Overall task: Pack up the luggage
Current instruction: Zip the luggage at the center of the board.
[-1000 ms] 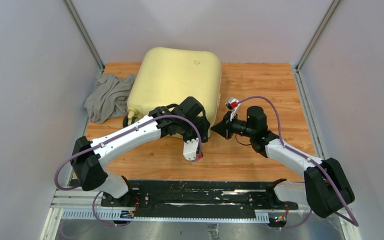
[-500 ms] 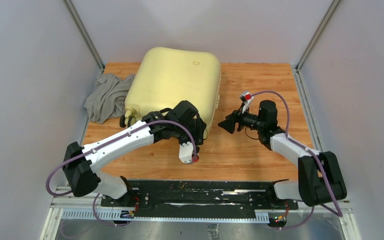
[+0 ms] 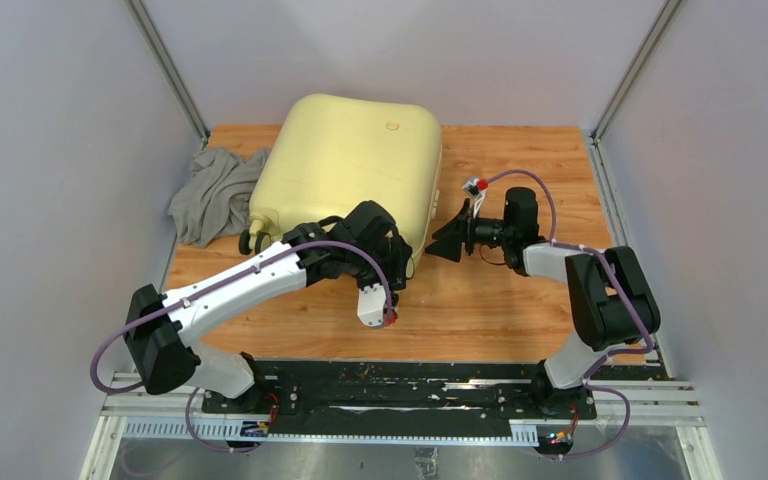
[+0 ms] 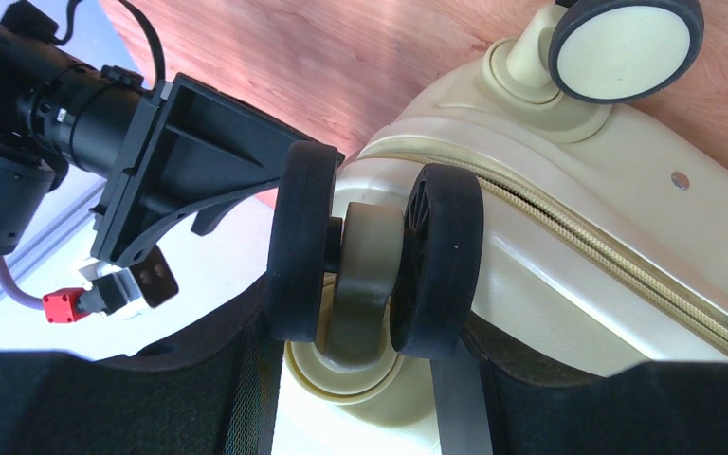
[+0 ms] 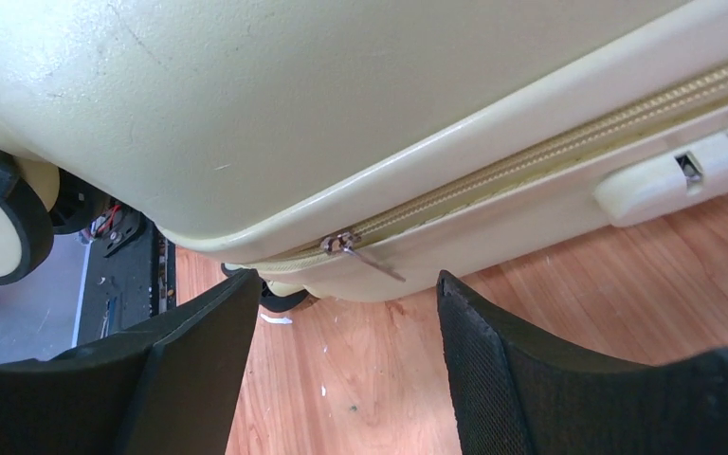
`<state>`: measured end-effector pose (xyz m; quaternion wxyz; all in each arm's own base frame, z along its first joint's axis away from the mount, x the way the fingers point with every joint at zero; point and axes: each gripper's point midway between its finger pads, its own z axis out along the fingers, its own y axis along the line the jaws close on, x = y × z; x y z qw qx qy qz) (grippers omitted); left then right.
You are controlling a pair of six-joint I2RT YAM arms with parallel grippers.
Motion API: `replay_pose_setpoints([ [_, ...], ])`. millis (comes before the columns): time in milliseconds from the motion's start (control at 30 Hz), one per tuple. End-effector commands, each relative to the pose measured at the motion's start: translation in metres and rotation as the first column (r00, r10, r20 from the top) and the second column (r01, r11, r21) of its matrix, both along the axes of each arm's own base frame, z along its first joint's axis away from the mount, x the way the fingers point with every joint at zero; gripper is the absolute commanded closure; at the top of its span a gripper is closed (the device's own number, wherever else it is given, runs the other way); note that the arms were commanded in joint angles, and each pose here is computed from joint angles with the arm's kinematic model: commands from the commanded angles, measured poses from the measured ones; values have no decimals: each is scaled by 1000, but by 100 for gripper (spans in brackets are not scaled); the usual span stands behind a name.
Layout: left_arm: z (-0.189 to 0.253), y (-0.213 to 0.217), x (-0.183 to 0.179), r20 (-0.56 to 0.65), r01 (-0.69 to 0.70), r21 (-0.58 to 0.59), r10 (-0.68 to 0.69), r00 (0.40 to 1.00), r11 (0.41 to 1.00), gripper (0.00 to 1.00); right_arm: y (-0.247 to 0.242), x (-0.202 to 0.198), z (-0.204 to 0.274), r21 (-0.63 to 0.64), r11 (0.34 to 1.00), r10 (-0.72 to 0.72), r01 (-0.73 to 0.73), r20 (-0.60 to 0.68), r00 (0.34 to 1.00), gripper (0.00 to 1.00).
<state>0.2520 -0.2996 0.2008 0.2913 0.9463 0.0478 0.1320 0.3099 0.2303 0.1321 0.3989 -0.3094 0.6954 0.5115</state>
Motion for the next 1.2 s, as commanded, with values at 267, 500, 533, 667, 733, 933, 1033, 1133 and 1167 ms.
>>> replay_pose_setpoints([
  [267,47,-1,12,159,27,-48,-19,987,998,100,19,10,9,69,988,135,-138,50,990,50],
  [500,47,1,16,158,-5,-43,11,987,999,100,27,1,14,122,977,171,-176,49,984,78],
  [533,47,1,16,158,-7,-44,14,987,999,100,27,0,14,127,977,169,-173,48,985,81],
  [667,48,0,16,154,-6,-52,14,988,999,100,26,-3,18,153,976,149,-156,56,987,97],
  [733,49,-1,17,154,-9,-55,18,988,998,100,26,-5,19,166,975,139,-146,56,989,100],
  [933,55,-2,19,157,-22,-69,33,987,997,100,27,-10,18,178,977,110,-120,65,992,100],
  [1033,57,-2,19,159,-25,-72,36,987,997,100,30,-12,19,183,976,104,-115,73,992,100],
  [1133,58,-3,22,148,-44,-81,56,987,996,100,36,-25,23,182,975,114,-130,98,989,100],
  [1167,58,-4,23,142,-55,-87,67,988,995,100,39,-32,23,171,976,119,-134,96,988,100],
])
